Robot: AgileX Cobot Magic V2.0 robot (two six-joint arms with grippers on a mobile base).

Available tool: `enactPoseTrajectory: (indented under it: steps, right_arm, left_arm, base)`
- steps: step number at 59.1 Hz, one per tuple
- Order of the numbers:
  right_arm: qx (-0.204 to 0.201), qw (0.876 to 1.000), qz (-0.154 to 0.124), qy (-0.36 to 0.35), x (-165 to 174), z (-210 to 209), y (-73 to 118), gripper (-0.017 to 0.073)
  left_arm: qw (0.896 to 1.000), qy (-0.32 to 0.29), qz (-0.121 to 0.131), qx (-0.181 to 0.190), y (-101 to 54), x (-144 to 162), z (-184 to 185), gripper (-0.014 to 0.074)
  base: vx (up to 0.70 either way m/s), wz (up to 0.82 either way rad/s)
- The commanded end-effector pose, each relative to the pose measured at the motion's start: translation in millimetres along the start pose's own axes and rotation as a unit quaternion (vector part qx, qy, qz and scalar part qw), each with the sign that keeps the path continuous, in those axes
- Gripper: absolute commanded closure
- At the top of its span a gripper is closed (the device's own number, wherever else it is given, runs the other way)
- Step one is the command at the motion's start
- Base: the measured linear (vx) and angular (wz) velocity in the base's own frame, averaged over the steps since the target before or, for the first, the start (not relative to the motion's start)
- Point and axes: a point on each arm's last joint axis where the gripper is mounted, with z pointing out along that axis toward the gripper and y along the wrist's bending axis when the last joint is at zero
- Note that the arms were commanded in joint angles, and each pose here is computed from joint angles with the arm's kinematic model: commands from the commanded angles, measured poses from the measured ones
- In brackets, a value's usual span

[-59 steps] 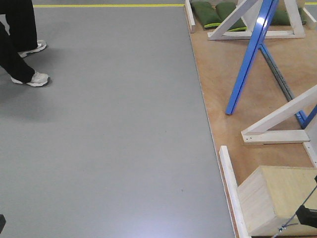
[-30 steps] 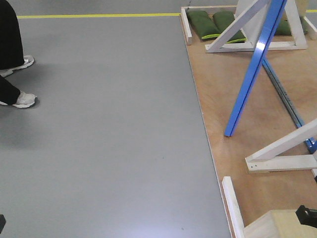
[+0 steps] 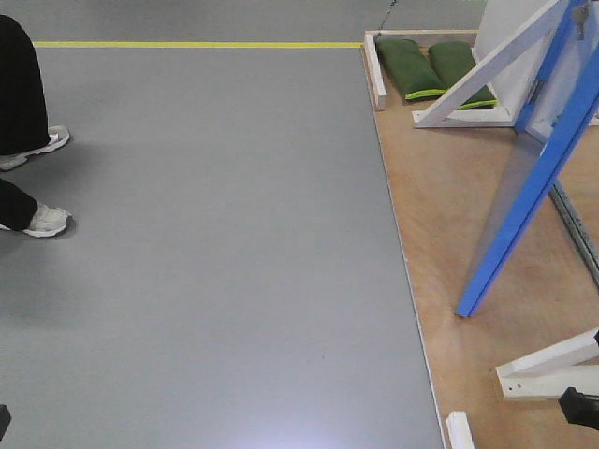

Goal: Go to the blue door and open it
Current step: 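Drive forward alongside the platform until the blue door is beside the robot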

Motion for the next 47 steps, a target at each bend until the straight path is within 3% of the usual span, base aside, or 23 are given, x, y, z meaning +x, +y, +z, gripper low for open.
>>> enactPoseTrajectory:
  steps: [1,47]
  right_arm:
    - [0.000,0.999,-0.004,-0.037,-1.8,0.7,-0.2,0.0570]
    - [0.000,0.999,-0.004,-0.038,-1.8,0.6,-0.2,0.0570]
  left_arm:
    - [0.999,-0.047,-0.002,-0.003,0.4,-7.5,-1.3,0.0524]
    - [0.999,-0.047,-0.002,-0.003,0.4,-7.5,-1.3,0.0524]
  base:
    - [0.35,0.07]
    - [0.34,0.02]
